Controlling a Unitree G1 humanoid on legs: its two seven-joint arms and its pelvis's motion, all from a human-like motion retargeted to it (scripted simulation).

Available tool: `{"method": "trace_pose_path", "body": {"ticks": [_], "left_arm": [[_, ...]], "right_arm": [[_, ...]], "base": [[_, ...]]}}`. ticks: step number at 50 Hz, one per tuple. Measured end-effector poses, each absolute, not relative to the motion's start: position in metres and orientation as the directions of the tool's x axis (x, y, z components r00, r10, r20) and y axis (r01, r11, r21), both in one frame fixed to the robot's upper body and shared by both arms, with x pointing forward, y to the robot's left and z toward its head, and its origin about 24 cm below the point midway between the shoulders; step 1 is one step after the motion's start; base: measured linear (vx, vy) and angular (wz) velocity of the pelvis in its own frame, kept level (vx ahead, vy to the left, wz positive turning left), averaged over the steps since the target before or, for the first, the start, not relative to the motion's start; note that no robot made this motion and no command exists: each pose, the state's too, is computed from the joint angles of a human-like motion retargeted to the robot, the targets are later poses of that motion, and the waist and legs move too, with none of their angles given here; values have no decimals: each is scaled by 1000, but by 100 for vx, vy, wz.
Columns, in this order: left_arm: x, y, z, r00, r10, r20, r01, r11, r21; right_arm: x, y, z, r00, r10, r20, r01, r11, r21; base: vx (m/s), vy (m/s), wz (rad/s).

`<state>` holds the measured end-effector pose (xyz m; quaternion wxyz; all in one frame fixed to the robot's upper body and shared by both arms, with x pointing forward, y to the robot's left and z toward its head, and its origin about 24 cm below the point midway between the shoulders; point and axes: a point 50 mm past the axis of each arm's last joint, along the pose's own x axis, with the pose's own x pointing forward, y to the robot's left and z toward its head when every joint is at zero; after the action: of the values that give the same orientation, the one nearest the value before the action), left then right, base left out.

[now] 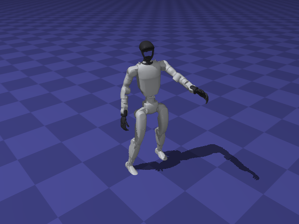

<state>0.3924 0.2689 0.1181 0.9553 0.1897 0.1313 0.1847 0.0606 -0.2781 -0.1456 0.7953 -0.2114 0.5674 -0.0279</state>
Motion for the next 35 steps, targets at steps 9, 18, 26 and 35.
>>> {"method": "trace_pose_path", "body": {"ticks": [9, 18, 26, 35], "left_arm": [[392, 260, 109, 898, 389, -206, -302, 885, 354], [392, 257, 106, 881, 429, -201, -345, 871, 349], [393, 256, 110, 875, 447, -183, -367, 862, 349], [398, 251, 118, 883, 439, -164, -363, 862, 355]], "right_arm": [[56, -274, -147, 347, -273, -897, -201, 913, -356], [64, -274, -145, 378, -279, -883, -214, 901, -376], [74, -278, -141, 413, -289, -864, -216, 890, -401], [78, -280, -139, 424, -301, -854, -180, 896, -405]], "base": [[0, 0, 0], [0, 0, 0], [0, 0, 0], [0, 0, 0]]}}
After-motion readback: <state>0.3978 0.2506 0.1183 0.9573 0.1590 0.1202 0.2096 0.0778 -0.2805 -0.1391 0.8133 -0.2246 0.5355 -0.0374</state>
